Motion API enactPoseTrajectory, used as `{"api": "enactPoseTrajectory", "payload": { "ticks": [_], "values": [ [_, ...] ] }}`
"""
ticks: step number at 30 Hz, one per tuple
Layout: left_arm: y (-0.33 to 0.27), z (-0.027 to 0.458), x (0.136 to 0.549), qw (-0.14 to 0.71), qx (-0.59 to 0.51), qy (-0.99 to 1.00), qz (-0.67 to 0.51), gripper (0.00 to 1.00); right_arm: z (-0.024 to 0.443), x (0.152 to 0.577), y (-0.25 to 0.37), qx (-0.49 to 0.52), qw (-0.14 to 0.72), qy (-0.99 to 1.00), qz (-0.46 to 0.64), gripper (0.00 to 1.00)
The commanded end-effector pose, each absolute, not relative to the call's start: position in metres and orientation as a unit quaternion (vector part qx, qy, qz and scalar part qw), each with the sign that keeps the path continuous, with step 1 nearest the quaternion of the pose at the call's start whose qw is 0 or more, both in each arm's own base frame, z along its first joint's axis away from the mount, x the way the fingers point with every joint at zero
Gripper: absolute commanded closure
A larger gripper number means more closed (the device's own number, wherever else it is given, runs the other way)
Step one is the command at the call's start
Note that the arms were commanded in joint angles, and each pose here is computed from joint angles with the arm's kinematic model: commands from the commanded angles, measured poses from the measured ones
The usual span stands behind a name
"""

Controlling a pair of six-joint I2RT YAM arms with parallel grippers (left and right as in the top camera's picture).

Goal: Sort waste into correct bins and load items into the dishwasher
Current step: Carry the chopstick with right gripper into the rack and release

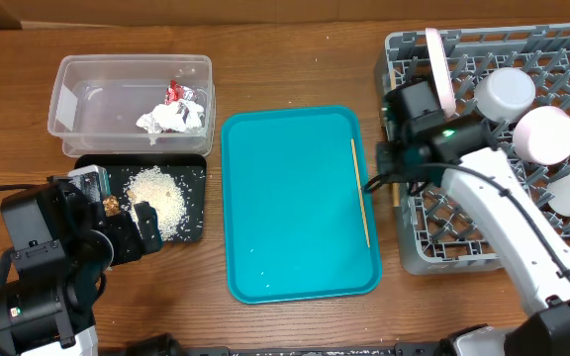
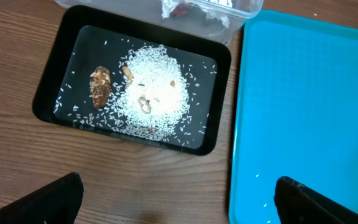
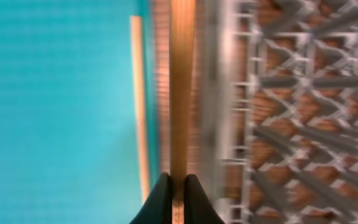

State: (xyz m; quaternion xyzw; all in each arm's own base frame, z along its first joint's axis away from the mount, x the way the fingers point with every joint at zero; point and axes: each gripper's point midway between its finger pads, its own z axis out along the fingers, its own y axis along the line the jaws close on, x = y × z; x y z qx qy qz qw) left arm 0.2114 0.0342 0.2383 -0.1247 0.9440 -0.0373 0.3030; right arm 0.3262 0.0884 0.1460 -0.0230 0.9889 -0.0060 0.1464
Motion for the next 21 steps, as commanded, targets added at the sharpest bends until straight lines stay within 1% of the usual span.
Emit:
{"api": "enactPoseTrajectory", "payload": {
  "ticks": [1,4,8,17,21],
  "values": [
    [0.033,0.240,0.212,0.308,-0.129,0.942,-0.043,0.00,0.149,0.330,0.062,-0.044,0.145,0.988,-0.030,0.96],
    [0.033,0.240,0.212,0.308,-0.129,0.942,-0.043,0.00,0.147,0.328,0.042,-0.035,0.132,0.990,-0.038,0.96],
    [0.033,0.240,0.212,0.308,-0.129,0.942,-0.043,0.00,0.147,0.329,0.033,-0.032,0.129,0.990,-0.042,0.96],
    [0.033,0.240,0.212,0.308,-0.129,0.942,-0.043,0.00,0.144,0.328,0.037,-0.076,0.124,0.989,-0.032,0.96],
    [0.033,0.240,0.212,0.308,-0.129,0.942,-0.043,0.00,0.134,0.323,0.042,-0.092,0.114,0.989,-0.019,0.96]
  ]
}}
